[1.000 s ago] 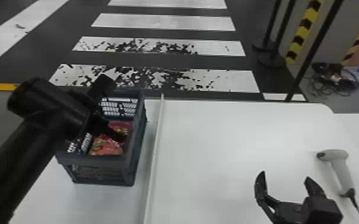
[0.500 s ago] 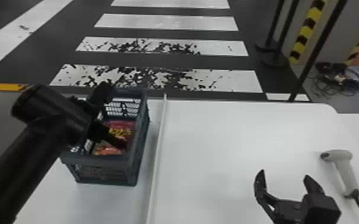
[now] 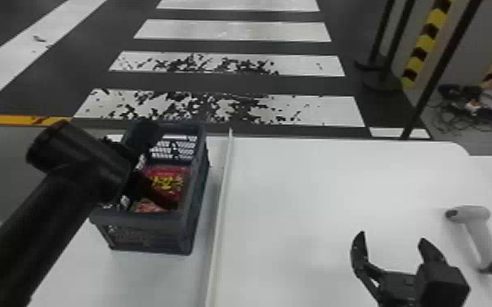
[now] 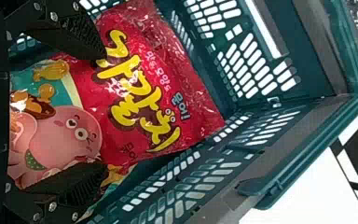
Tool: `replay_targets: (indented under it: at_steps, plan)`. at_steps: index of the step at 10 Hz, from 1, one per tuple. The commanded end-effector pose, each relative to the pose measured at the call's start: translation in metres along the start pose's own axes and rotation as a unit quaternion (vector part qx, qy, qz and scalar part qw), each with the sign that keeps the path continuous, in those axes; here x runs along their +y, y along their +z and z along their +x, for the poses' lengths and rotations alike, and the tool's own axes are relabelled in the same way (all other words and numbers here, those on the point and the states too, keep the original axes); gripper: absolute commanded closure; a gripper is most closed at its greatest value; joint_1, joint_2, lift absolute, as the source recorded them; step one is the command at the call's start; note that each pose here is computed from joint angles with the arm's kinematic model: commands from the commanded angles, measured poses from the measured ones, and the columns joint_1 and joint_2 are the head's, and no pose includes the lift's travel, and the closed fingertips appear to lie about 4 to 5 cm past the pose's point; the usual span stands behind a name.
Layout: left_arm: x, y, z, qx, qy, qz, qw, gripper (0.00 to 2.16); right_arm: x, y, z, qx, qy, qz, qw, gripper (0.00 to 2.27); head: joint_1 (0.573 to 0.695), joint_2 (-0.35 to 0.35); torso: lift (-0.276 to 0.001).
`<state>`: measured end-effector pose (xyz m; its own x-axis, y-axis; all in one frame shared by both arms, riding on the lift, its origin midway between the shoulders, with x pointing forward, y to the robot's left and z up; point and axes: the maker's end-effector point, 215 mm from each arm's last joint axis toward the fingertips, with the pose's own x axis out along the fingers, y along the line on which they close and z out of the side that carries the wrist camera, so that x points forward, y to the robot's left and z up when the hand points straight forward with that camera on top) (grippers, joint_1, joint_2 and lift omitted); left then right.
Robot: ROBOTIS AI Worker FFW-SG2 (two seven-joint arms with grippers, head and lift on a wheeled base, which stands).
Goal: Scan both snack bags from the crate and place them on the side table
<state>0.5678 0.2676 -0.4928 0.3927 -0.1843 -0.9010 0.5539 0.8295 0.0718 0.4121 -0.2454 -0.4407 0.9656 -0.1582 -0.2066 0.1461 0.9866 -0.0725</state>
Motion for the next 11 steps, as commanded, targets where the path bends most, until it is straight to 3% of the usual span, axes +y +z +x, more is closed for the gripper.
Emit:
replay_targets:
  at_steps: [1,3,4,6,11]
  plan:
    - [-0.001,-0.005,0.003,0.006,-0.001,-0.002,1.0000,0.24,0.000,-0.001,0.001,0.001,0.001,0.000,1.000,0.03,0.695,0.023,-0.095]
    - [-0.001,-0.007,0.004,0.008,-0.002,0.000,1.0000,0.57,0.001,-0.003,0.001,0.003,0.003,0.001,1.000,0.03,0.695,0.027,-0.095]
    - [-0.001,-0.007,0.005,0.006,-0.001,0.000,1.0000,0.94,0.002,-0.003,0.002,0.003,0.004,0.002,1.000,0.03,0.695,0.029,-0.095]
    - [0.013,-0.005,0.002,-0.003,0.032,-0.011,0.9994,2.00,0.003,-0.004,0.002,0.004,0.004,0.001,1.000,0.03,0.695,0.031,-0.095]
    - [0.022,0.012,-0.026,-0.031,0.058,-0.029,0.9974,2.00,0.002,-0.009,0.001,0.007,0.004,-0.001,1.000,0.03,0.695,0.047,-0.095]
